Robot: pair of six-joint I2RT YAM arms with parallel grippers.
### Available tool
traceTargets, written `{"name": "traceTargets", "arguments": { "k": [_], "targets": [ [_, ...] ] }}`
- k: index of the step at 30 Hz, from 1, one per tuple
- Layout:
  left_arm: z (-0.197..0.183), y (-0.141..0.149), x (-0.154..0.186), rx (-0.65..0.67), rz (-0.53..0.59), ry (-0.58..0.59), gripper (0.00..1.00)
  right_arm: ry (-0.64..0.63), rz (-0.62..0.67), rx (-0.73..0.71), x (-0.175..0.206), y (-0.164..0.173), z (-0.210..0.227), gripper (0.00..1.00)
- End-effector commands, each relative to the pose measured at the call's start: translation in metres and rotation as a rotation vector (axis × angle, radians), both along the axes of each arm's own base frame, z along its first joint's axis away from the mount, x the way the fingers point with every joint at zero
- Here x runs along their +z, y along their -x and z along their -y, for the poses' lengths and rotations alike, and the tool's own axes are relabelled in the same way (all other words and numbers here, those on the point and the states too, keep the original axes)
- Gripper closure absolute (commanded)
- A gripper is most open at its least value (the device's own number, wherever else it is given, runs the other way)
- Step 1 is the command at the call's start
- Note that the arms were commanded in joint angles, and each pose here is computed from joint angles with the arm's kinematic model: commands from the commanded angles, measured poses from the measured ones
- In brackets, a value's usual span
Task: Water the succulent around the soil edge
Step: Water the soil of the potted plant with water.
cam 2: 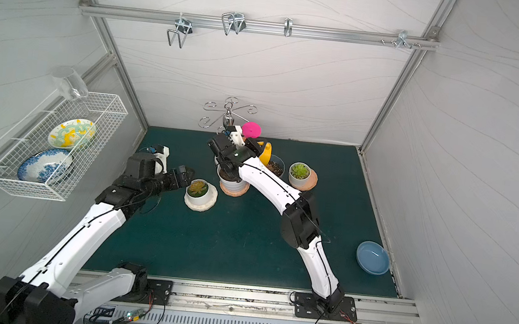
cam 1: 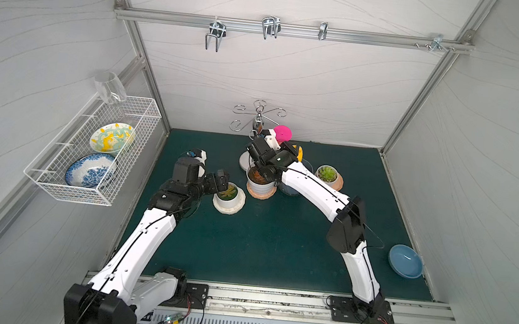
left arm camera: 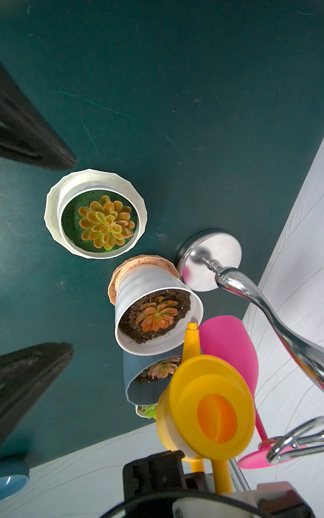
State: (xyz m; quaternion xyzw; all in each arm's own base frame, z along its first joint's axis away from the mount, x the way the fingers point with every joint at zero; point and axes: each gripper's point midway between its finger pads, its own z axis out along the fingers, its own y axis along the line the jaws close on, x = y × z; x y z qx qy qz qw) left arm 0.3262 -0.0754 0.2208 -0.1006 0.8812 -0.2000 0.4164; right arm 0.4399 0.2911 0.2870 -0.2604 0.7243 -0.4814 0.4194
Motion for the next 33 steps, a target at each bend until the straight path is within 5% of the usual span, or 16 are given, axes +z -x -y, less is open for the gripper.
{"name": "traceTargets", "arguments": {
  "k": [1,33],
  "targets": [
    [0.001,-0.006,0.014,-0.002,0.062,0.022,0.00,-0.025,0.058,-0.004,0.016,0.000,-0.008,1.00],
    [0.001,-0.006,0.018,0.001,0.071,0.029,0.00,-0.074,0.029,0.142,0.021,0.038,-0.053,1.00]
  ]
}}
